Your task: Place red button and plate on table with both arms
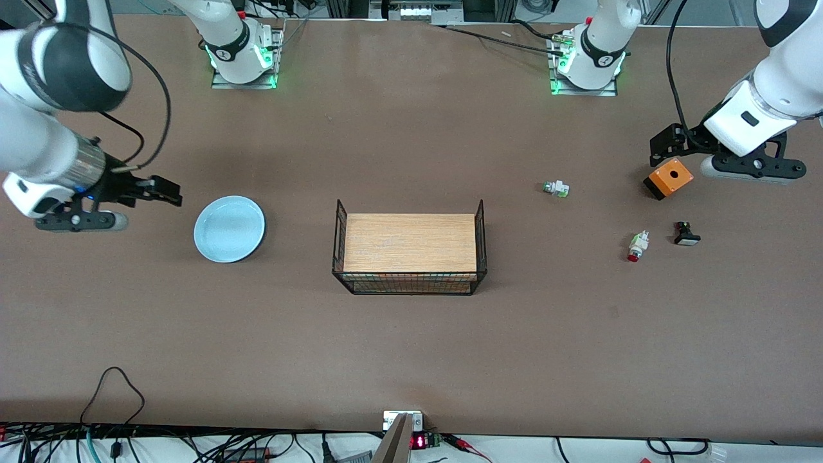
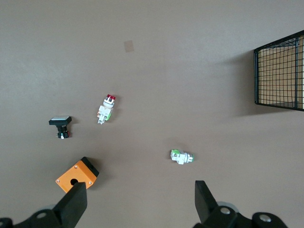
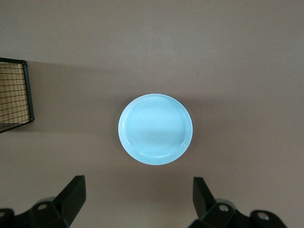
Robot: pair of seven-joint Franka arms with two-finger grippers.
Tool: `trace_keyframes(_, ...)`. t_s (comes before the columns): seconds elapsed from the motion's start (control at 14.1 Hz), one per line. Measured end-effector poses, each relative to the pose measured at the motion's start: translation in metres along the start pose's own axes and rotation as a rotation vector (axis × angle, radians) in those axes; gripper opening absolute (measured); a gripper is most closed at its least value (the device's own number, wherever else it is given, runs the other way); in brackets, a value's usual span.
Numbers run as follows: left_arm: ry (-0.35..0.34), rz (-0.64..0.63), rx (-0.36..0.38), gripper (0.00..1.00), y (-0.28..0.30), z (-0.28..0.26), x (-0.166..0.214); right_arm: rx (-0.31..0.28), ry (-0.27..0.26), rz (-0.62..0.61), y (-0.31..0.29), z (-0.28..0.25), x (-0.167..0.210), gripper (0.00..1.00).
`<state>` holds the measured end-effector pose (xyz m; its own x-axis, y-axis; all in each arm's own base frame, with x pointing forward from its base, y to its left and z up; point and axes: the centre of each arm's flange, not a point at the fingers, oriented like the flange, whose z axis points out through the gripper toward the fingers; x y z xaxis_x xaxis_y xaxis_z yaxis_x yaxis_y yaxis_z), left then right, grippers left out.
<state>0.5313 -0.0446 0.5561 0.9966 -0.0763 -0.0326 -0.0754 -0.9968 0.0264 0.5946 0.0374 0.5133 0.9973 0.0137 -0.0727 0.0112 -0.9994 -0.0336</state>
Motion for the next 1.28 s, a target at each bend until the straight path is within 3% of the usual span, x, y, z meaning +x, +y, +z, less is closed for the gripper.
trace_keyframes(0.28, 0.000, 0.000, 0.000, 1.00, 0.000, 0.000, 0.000, -0.080, 0.036, 0.006, 0.015, -0.055, -0.002, 1.00)
trace_keyframes(0.57, 0.001, 0.000, 0.000, 1.00, 0.000, 0.000, 0.000, -0.083, -0.001, 0.061, 0.060, -0.060, -0.009, 1.00)
trace_keyframes(1.28, 0.001, 0.000, 0.000, 1.00, 0.000, 0.000, 0.000, -0.073, 0.034, 0.043, 0.063, -0.061, -0.043, 1.00)
